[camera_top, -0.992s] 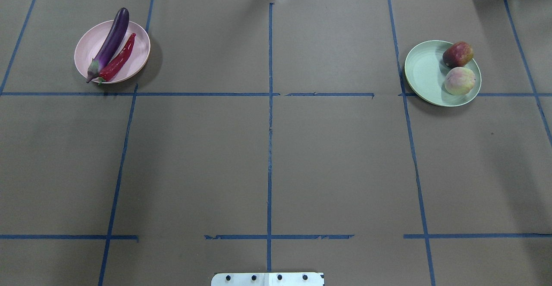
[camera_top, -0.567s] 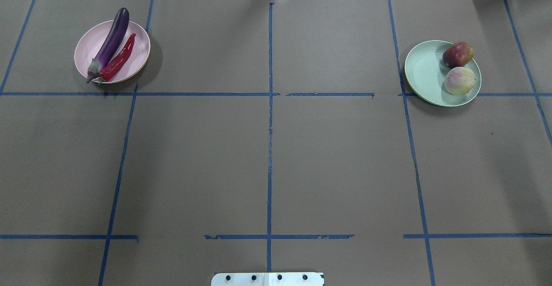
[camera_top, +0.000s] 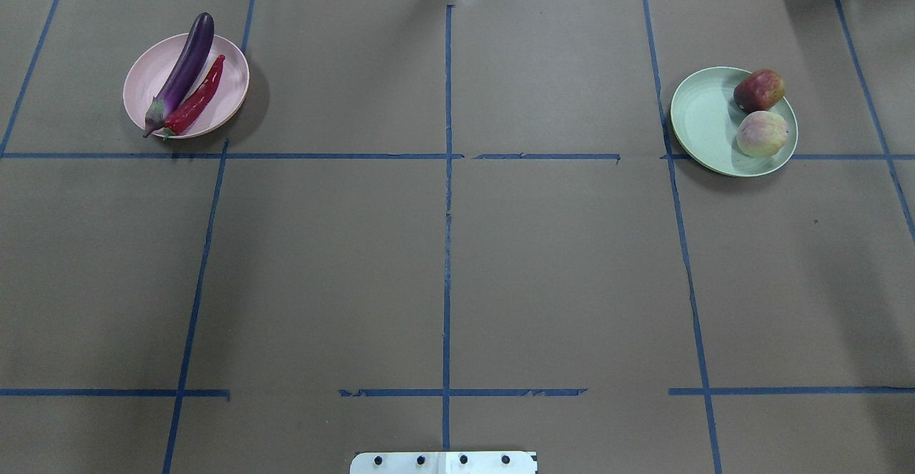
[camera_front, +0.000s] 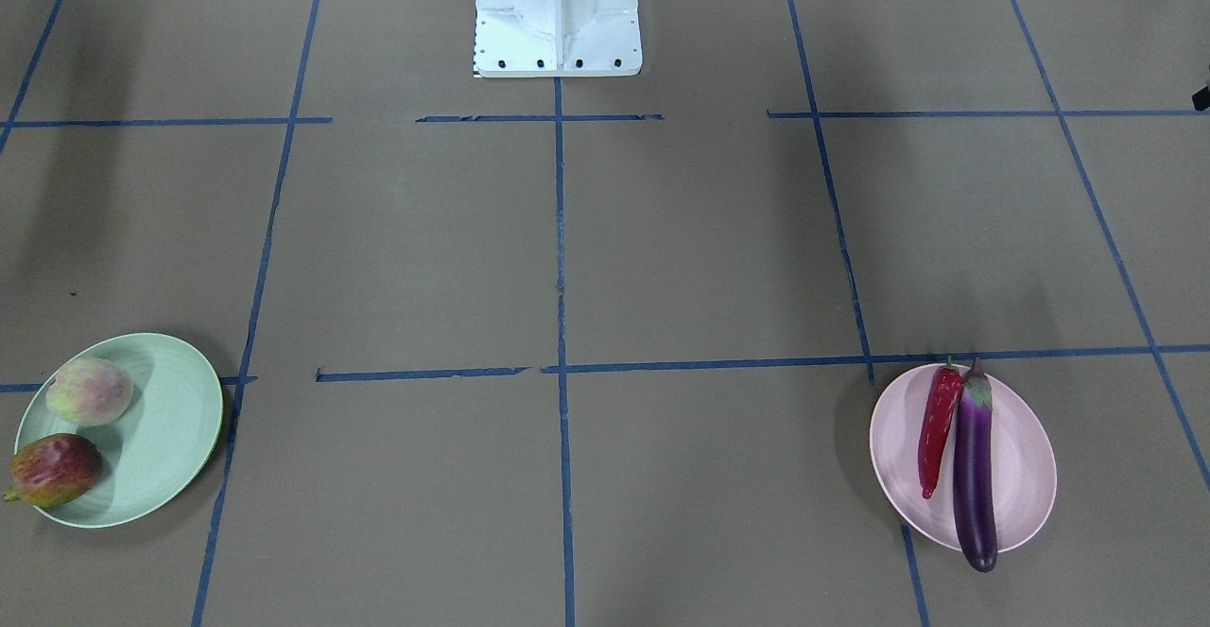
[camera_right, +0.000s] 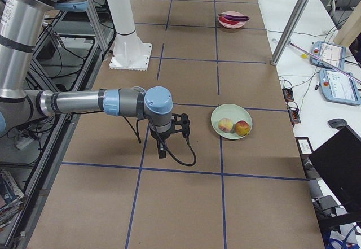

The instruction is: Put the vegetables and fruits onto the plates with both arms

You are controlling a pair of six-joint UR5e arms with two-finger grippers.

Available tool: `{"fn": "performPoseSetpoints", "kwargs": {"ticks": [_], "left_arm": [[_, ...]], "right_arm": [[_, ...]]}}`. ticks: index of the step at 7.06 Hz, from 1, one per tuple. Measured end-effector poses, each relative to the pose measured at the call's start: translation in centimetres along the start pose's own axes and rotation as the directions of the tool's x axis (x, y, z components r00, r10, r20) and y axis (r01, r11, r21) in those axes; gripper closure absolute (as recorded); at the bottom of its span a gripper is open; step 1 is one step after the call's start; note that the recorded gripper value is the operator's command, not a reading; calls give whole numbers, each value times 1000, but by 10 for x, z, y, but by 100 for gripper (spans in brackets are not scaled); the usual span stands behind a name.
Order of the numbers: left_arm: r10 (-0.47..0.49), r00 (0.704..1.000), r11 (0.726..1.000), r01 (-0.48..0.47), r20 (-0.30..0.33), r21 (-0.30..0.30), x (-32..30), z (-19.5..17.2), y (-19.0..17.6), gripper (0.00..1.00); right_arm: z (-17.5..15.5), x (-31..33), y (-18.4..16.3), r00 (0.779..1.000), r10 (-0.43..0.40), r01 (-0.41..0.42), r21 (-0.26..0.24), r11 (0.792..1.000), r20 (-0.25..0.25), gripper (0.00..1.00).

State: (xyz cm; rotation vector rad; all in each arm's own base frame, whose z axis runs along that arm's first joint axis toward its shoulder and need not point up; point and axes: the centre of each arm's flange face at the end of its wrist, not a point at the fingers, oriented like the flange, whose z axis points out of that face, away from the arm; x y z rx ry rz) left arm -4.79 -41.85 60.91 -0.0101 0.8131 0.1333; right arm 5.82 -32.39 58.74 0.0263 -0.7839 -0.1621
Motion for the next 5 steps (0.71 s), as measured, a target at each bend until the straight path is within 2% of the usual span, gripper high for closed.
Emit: {"fn": "performPoseSetpoints", "kwargs": {"ticks": [2, 5], "left_arm": [[-1, 1000, 1000, 1, 31, -4, -3, -1, -1, 0], [9, 999, 1000, -9, 33, 0, -2, -2, 0, 0]], "right_arm": [[-4, -4, -1, 1000, -7, 7, 8, 1000, 1, 0], [-5, -5, -1, 1000, -9, 9, 10, 1000, 1, 0]]}}
